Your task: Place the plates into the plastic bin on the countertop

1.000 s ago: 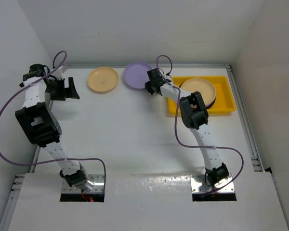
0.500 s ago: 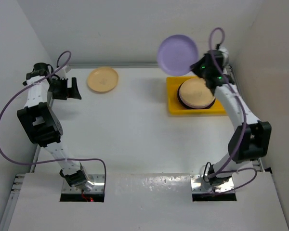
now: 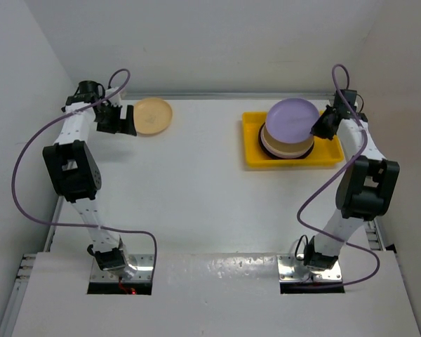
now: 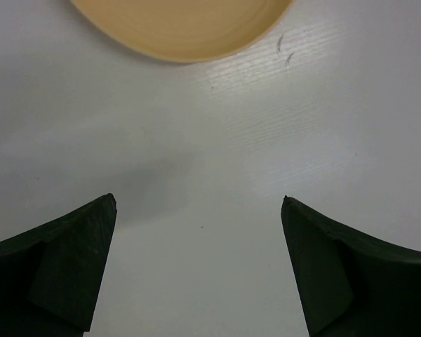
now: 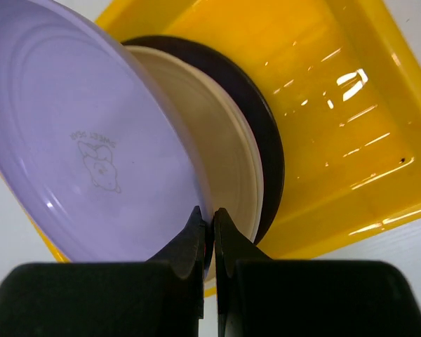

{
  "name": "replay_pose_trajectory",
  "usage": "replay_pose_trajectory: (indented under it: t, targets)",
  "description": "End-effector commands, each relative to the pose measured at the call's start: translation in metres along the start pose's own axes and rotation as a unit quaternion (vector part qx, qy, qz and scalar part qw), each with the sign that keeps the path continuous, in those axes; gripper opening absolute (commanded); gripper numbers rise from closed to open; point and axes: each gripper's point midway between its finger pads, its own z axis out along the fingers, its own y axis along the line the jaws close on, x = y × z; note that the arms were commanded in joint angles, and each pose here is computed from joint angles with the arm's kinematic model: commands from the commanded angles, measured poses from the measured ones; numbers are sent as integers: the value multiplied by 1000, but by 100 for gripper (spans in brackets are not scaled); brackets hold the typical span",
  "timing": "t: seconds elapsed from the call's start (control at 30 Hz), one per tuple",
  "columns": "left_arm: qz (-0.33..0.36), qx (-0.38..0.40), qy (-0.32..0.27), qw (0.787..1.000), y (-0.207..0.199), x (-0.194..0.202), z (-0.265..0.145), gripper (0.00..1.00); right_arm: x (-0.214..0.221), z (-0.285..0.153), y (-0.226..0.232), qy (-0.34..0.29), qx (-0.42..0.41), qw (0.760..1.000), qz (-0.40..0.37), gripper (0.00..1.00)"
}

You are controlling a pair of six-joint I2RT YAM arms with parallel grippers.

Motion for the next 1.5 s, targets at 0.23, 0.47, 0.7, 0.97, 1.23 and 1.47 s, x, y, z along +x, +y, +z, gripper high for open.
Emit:
replay_pose_trajectory:
  t: [0.23, 0.47, 0.7, 0.97, 1.23, 1.47]
  targets:
    - [7, -3, -22, 1000, -11, -34, 32, 100, 13, 5, 0, 34, -10, 999, -14, 11]
    - [-31, -29, -67, 997, 3, -50, 52, 100, 6, 5, -2, 50, 9, 997, -64, 76]
    - [-104, -122, -71, 985, 63, -61, 102, 100, -4, -18, 3, 22, 64, 989, -133, 89]
    - [-115, -77, -34, 990, 71, -36, 174, 51, -16, -61, 45, -47, 40, 985, -161, 86]
    - [-50, 70, -13, 996, 5, -33, 156, 0, 16, -98, 135, -85, -110, 951, -275, 84]
    - [150, 71, -71, 984, -87, -79, 10, 0, 125, -121, 237, -25, -290, 881, -373, 75]
